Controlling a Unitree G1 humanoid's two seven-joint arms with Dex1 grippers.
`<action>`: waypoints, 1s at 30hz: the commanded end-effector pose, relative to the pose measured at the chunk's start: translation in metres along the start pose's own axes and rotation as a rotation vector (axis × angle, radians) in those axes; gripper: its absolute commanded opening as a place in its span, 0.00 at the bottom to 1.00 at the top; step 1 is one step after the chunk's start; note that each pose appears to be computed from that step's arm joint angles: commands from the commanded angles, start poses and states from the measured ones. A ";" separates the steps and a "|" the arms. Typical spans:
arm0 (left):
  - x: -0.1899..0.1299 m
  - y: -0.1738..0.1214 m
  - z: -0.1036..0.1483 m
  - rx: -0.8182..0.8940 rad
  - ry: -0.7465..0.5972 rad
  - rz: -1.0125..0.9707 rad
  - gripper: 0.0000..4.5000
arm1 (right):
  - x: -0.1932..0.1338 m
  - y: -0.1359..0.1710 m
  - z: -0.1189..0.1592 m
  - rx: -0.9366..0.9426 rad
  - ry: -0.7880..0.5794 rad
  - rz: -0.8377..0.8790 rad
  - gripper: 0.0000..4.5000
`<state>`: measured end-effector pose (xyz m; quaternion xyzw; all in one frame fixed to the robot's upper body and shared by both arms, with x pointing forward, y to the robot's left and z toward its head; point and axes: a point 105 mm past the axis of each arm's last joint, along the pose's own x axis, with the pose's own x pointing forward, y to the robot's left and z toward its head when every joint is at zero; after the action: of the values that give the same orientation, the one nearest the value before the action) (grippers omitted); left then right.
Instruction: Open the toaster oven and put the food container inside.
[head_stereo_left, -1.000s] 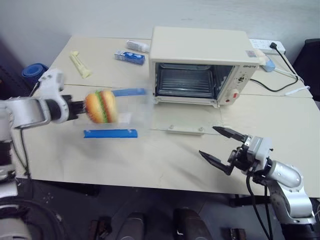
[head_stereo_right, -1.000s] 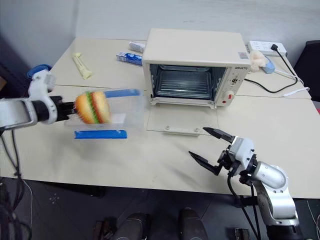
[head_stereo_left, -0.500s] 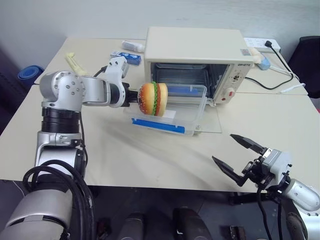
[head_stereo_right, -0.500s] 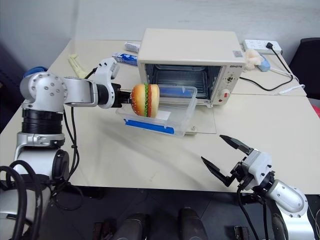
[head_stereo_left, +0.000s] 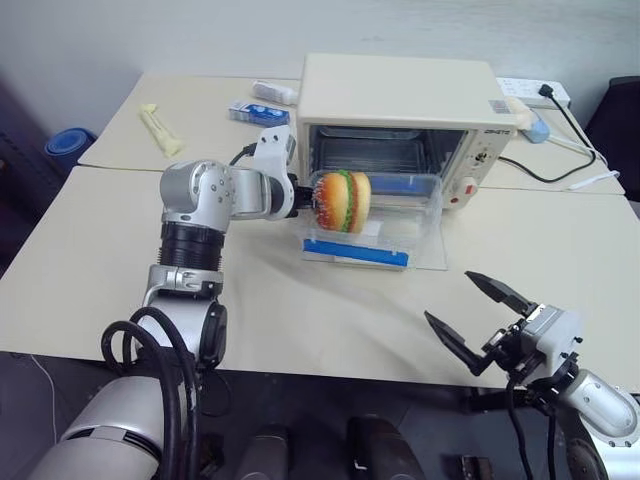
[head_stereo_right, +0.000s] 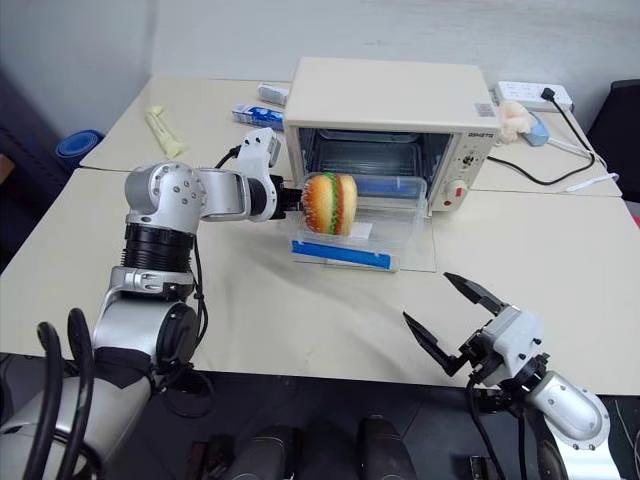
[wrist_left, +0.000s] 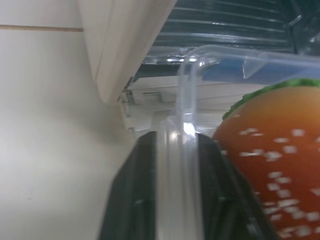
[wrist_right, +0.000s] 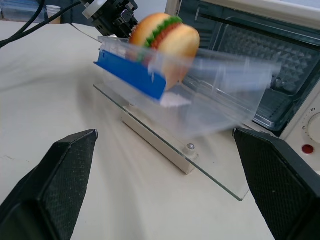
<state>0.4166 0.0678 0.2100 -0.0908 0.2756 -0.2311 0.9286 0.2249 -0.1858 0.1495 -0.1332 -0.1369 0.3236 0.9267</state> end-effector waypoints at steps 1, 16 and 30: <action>-0.010 -0.013 0.021 -0.008 -0.095 -0.061 0.47 | -0.001 0.002 0.013 -0.033 -0.046 -0.004 1.00; -0.078 0.030 0.020 0.278 -0.210 -0.257 0.57 | 0.017 0.017 0.011 0.124 0.087 0.175 0.86; -0.043 -0.016 -0.059 0.636 -0.209 -0.597 0.00 | 0.083 -0.016 -0.018 0.001 0.239 0.244 0.00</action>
<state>0.3331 0.0709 0.1722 0.0811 0.0875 -0.5857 0.8017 0.2979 -0.1463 0.1503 -0.1751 -0.0018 0.4189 0.8910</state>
